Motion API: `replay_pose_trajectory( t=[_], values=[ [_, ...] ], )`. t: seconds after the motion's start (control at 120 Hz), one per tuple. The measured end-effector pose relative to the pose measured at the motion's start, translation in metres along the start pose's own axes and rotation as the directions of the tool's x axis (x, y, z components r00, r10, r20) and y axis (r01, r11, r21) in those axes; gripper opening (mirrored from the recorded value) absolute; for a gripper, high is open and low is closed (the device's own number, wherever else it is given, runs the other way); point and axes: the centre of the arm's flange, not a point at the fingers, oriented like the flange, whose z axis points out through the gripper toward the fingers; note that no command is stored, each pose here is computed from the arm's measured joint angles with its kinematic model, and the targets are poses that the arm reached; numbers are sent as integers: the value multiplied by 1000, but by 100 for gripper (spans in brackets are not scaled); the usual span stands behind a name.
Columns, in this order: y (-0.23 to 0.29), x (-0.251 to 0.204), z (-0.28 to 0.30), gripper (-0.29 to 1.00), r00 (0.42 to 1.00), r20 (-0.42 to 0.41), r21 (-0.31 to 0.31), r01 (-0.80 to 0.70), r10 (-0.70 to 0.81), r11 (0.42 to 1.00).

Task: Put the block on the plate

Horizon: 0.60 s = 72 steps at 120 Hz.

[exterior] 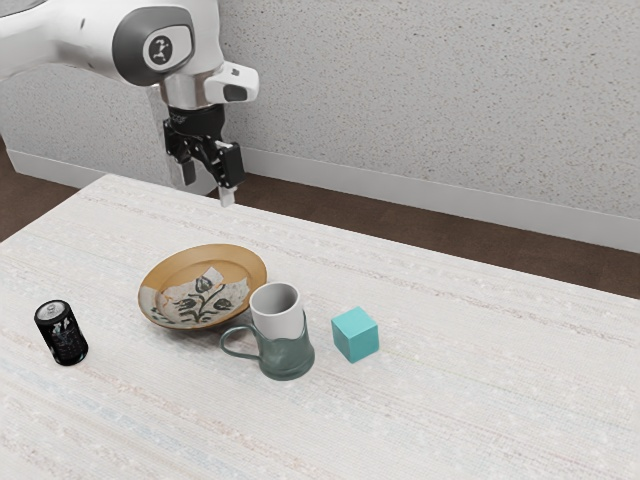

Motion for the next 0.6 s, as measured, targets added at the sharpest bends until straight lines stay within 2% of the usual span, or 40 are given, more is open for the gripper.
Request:
replay_pose_trajectory(
  t=[0.267, 0.483, 0.6],
  values=[
    [13, 7, 4, 70, 999, -9, 3, -32, 32, 999],
    [93, 45, 43, 70, 984, -7, -5, -177, 177, 984],
    [111, 67, 72, 70, 979, -1, -23, -206, 206, 978]
  ],
)
